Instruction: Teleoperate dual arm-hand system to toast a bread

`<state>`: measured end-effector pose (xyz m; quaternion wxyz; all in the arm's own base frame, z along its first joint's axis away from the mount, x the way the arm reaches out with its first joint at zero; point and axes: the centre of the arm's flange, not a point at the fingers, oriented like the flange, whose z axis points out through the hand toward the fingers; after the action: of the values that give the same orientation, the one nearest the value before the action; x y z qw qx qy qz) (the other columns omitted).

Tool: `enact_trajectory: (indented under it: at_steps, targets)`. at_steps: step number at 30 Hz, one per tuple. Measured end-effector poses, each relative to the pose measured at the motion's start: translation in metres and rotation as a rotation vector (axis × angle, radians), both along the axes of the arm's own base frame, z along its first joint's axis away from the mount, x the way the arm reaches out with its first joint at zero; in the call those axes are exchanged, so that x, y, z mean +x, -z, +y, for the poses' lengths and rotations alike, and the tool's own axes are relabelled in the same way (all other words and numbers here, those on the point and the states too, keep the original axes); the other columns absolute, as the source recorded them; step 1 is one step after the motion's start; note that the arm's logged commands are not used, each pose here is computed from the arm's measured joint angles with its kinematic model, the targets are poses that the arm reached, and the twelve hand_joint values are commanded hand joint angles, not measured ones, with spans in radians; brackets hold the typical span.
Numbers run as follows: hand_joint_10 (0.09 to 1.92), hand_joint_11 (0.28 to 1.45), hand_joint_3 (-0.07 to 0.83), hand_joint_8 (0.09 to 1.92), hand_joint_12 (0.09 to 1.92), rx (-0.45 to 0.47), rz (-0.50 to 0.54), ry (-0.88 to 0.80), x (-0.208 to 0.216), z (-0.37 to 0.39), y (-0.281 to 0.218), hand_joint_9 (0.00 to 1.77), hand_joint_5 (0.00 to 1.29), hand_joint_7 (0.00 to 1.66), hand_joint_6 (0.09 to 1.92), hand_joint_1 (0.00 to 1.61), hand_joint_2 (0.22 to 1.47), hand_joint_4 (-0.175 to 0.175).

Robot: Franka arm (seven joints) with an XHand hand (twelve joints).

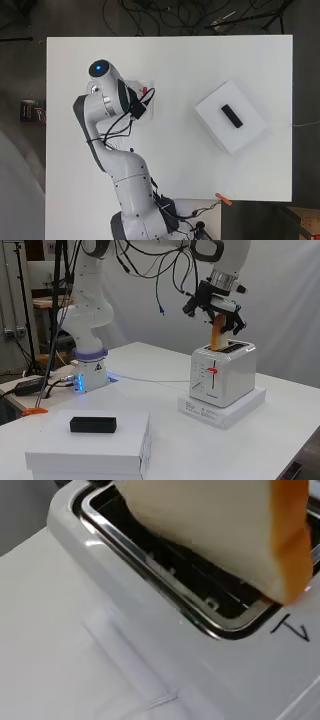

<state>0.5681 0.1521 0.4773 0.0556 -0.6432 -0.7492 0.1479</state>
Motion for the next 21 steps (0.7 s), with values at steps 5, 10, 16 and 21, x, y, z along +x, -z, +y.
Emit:
enact_trajectory:
  at_steps: [5, 10, 16, 21]
  targets:
    - [1.0, 0.59, 0.0, 0.75, 1.16, 0.01, 0.015, -0.041, -0.011, 0.037, 0.006, 1.19, 0.8, 1.15, 1.18, 1.04, 1.19, 0.053]
    - [1.15, 0.59, 0.0, 0.51, 1.22, 0.022, -0.04, -0.041, -0.001, 0.055, -0.03, 1.15, 0.79, 1.24, 1.26, 0.92, 1.21, 0.173]
    - [0.84, 0.61, 0.0, 0.28, 0.92, -0.037, -0.094, 0.057, 0.009, 0.049, -0.033, 1.19, 0.77, 1.29, 1.29, 0.91, 1.22, 0.175]
    - [0.58, 0.63, 0.0, 0.35, 0.74, -0.068, -0.115, 0.095, 0.016, 0.02, -0.029, 1.26, 0.8, 1.29, 1.21, 1.03, 1.18, 0.051]
